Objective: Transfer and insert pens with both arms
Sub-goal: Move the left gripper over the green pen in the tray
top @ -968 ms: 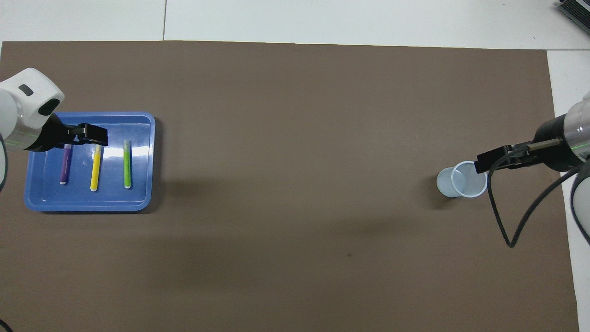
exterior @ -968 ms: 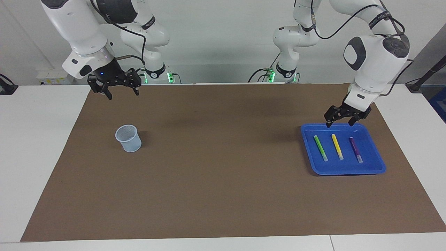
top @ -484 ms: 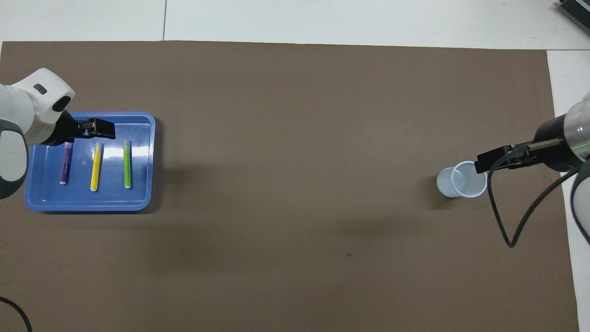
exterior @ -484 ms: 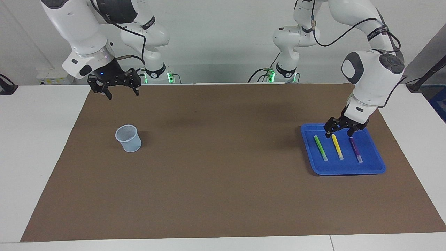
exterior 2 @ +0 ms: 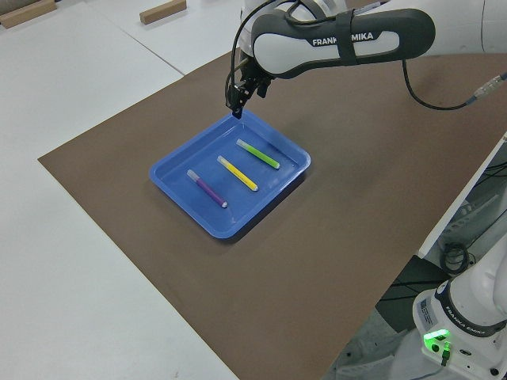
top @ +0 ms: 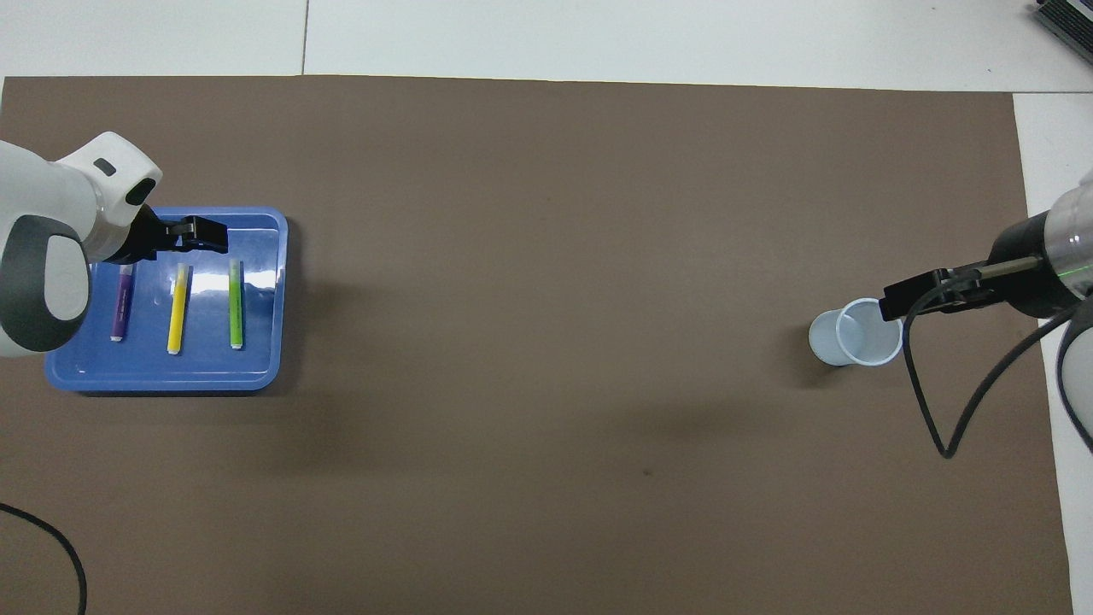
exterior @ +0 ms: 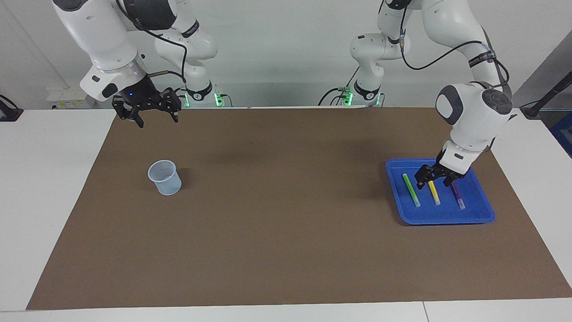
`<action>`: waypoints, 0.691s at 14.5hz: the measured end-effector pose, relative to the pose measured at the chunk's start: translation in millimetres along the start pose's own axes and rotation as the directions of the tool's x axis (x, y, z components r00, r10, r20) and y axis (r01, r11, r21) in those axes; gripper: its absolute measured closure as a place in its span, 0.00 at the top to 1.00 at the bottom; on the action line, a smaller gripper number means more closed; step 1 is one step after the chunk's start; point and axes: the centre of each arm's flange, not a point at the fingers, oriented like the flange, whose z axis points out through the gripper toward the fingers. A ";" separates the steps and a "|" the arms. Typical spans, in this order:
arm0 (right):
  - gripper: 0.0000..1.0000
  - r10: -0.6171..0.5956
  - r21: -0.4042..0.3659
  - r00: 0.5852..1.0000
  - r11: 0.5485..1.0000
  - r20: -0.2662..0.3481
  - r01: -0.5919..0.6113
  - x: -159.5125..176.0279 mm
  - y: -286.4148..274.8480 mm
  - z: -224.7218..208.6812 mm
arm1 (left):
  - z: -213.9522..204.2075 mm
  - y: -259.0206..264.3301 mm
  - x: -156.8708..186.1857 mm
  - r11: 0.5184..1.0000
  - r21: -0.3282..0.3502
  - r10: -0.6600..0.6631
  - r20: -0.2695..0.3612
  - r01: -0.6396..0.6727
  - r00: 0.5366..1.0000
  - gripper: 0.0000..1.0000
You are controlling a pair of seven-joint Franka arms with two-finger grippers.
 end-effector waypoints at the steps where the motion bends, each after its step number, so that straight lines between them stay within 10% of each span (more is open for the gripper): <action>1: 1.00 0.000 0.000 1.000 1.000 0.000 0.000 0.0 0.0 0.0 | 8.0 -3.1 1.7 1.000 0.001 -0.002 0.000 0.002 1.000 1.00; 10: 1.00 0.000 0.000 1.000 1.000 0.000 0.000 0.0 0.0 0.0 | 59.6 -11.4 1.9 1.000 -0.016 -0.022 0.029 0.022 0.999 0.90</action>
